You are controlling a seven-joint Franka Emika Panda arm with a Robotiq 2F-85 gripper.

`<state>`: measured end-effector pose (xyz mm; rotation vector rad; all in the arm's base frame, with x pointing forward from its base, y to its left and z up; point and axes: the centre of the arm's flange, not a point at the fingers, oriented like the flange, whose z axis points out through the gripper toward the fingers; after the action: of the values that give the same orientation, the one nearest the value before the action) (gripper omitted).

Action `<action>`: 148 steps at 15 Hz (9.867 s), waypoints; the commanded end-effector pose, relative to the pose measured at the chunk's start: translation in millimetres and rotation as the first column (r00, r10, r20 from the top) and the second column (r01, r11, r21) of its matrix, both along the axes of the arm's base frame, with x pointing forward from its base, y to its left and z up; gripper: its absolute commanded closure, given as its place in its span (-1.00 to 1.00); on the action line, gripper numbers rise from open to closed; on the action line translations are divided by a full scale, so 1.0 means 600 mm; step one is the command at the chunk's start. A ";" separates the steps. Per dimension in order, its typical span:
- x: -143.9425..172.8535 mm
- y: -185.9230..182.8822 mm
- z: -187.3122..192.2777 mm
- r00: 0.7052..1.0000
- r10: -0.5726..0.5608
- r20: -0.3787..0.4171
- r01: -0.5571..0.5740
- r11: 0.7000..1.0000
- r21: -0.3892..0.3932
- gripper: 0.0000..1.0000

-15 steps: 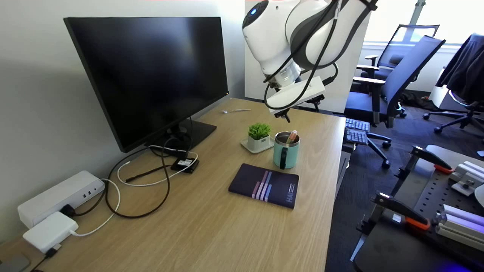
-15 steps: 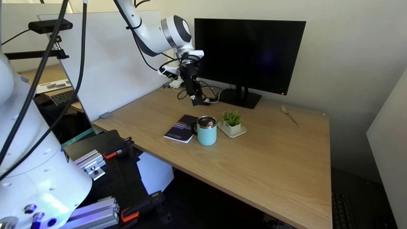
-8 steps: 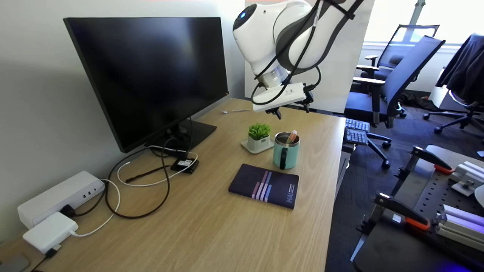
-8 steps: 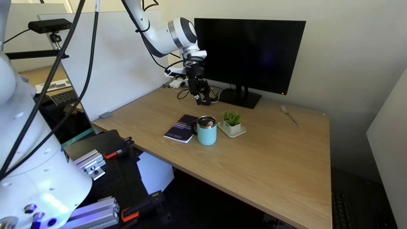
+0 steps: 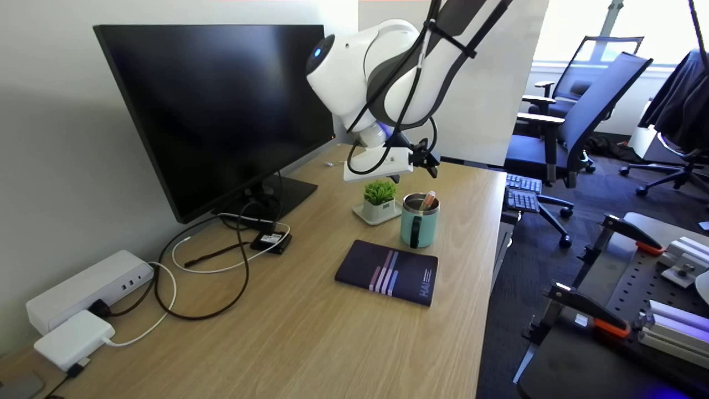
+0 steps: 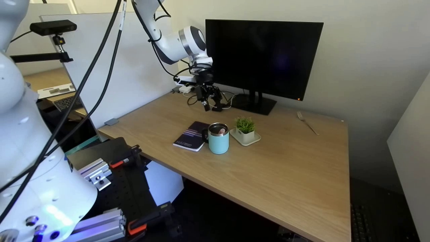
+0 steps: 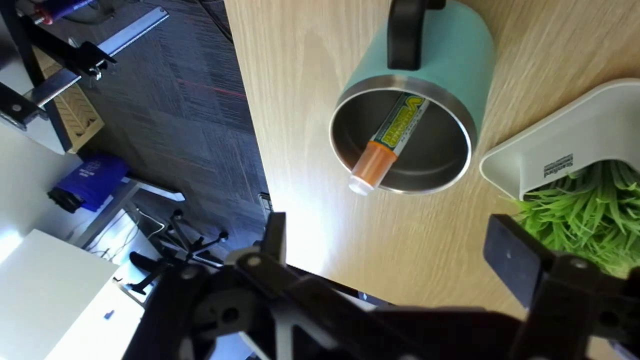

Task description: Pick the marker from the cup and put it on the table

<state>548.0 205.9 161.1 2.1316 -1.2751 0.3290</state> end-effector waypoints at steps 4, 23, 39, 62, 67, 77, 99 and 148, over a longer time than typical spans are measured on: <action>0.016 -0.009 -0.017 0.993 -0.121 0.008 0.122 0.988 -0.096 -1.00; 0.006 -0.055 -0.071 0.981 -0.190 0.026 0.192 0.973 -0.126 -1.00; 0.006 -0.030 -0.074 0.989 -0.144 0.044 0.148 0.984 -0.104 -0.08; 0.018 -0.071 -0.132 0.995 -0.077 0.060 0.084 0.989 -0.122 0.08; 0.019 -0.067 -0.137 0.996 -0.071 0.061 0.078 0.990 -0.117 0.07; 0.033 -0.061 -0.131 0.996 -0.049 0.080 0.058 0.992 -0.113 0.90; 0.008 -0.012 0.075 0.988 0.025 0.155 0.007 0.979 -0.206 0.89; -0.033 0.050 -0.081 0.772 0.635 -0.004 -0.382 0.470 0.796 0.89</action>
<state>519.2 226.6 123.7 3.1653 -0.5818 -0.3796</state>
